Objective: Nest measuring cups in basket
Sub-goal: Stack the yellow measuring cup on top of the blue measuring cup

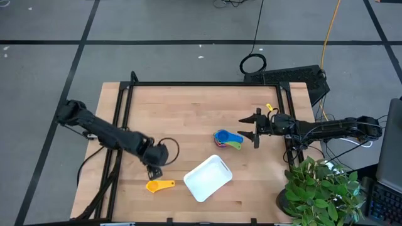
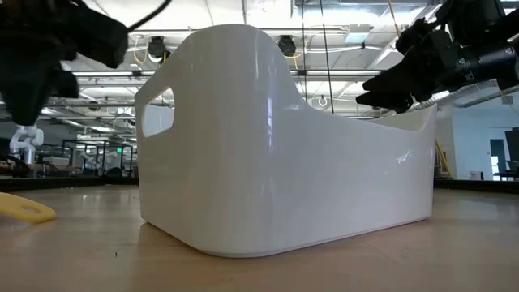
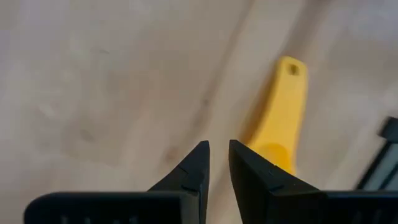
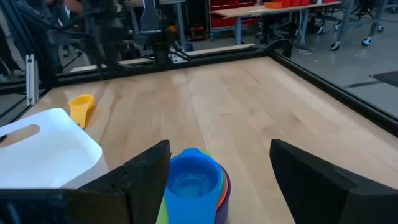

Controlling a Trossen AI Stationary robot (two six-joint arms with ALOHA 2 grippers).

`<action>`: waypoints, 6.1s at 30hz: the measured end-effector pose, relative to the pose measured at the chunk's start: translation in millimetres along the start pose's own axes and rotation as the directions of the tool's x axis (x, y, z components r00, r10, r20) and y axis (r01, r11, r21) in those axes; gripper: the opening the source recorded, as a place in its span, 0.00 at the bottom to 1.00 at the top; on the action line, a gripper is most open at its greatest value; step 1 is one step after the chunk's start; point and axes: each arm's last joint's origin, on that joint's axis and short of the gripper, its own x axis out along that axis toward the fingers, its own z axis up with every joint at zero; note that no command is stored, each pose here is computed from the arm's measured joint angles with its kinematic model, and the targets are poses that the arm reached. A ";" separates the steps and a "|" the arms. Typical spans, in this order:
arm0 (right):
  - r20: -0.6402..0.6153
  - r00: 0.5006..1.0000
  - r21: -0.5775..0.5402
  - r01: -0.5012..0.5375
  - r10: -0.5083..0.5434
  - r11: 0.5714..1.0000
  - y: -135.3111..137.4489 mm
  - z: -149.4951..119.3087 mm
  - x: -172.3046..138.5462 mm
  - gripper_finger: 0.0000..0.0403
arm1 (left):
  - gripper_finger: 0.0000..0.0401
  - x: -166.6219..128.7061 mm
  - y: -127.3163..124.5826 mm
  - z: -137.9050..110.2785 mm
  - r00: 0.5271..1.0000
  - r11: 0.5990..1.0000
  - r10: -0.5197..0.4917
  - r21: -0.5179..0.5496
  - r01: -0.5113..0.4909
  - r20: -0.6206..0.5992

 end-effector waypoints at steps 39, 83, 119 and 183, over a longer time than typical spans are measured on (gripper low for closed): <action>-0.017 1.000 -0.001 0.008 -0.008 1.000 -0.9 -1.4 0.1 0.66 | 0.15 76.8 -25.9 -38.4 0.996 0.991 -0.035 -0.129 0.025 -0.076; -0.289 0.956 -0.251 -0.130 0.054 0.959 7.5 85.1 57.1 0.66 | 0.02 -58.0 82.0 157.1 0.991 0.989 0.021 0.144 -0.040 0.133; -0.413 0.902 -0.257 -0.247 0.125 0.934 0.4 75.2 146.6 0.48 | 0.02 -59.0 76.8 214.5 0.979 0.985 -0.004 0.167 -0.030 0.202; -0.432 0.900 -0.001 -0.053 0.047 0.999 11.0 26.3 27.1 0.31 | 0.38 -103.8 63.6 164.8 0.652 0.940 -0.140 0.307 -0.148 0.745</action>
